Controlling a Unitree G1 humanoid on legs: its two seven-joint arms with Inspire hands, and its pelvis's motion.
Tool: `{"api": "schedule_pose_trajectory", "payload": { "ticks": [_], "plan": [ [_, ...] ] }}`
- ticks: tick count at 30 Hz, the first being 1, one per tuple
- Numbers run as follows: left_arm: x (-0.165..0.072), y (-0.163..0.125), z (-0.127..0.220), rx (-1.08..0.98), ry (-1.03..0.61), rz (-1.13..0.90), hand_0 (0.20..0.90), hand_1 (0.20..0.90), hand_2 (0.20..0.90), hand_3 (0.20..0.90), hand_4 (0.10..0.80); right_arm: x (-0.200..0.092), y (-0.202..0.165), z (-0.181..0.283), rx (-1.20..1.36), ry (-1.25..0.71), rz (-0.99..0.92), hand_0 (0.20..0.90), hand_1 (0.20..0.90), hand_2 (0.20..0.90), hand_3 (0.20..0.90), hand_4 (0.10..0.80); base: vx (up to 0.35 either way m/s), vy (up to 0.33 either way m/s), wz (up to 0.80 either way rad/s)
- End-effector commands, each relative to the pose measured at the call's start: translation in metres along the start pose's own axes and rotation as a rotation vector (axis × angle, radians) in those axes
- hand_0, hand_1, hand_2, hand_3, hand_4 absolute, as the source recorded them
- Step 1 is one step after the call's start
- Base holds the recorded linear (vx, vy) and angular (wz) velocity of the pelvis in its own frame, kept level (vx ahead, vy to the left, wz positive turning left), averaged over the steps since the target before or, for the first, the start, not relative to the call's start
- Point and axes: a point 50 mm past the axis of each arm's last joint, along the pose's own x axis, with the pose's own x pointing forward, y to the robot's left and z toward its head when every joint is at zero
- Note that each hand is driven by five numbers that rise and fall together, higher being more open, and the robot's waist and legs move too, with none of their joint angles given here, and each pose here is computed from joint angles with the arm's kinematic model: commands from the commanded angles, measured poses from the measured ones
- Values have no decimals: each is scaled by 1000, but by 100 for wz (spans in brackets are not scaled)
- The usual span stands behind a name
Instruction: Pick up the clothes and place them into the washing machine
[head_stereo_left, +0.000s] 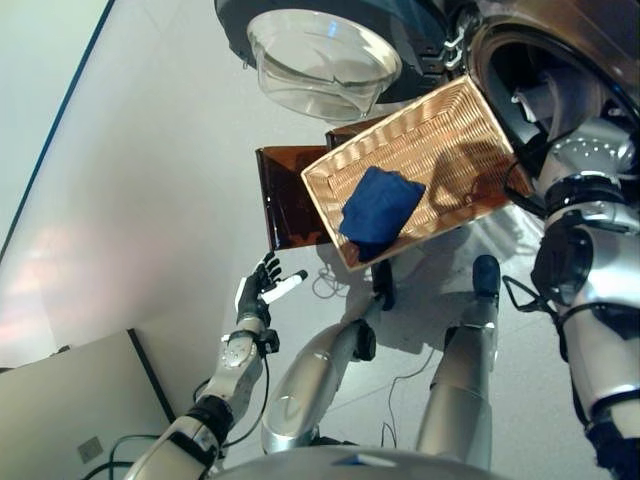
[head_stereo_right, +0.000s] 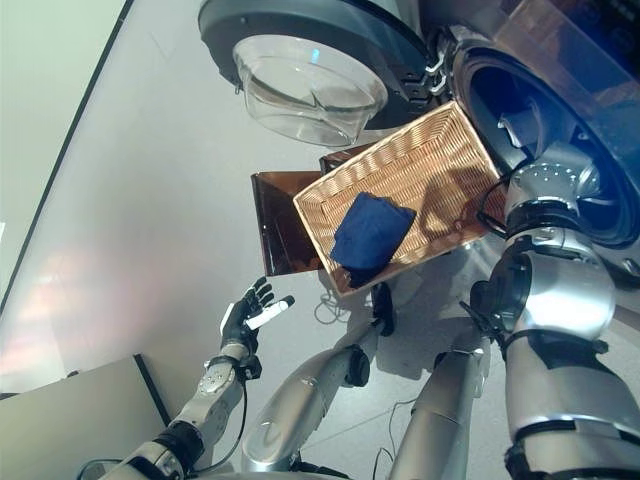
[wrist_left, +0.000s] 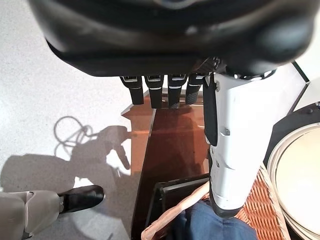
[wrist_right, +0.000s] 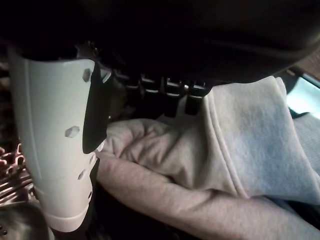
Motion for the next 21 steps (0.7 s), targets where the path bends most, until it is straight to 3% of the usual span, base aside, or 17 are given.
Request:
{"api": "schedule_pose_trajectory", "payload": {
  "ticks": [1, 6, 18, 21],
  "plan": [
    [-6, 22, -1, -20, -27, 105, 900, 900, 900, 900, 800, -38, 93, 47, 21, -193, 367, 900, 900, 900, 900, 800, 0, 0, 0],
    [-4, 24, 4, -21, -46, 119, 900, 900, 900, 900, 800, -45, 84, 19, -158, -192, 424, 900, 900, 900, 900, 800, 0, 0, 0],
    [2, 31, 26, -44, -155, 180, 900, 900, 900, 900, 800, -75, -16, -87, -1018, -254, 742, 900, 900, 900, 900, 800, -26, -26, -5],
    [1, 33, 28, -38, -167, 188, 900, 900, 900, 900, 800, -79, -26, -93, -1059, -255, 753, 900, 900, 900, 900, 800, 0, 0, 0]
  ]
}}
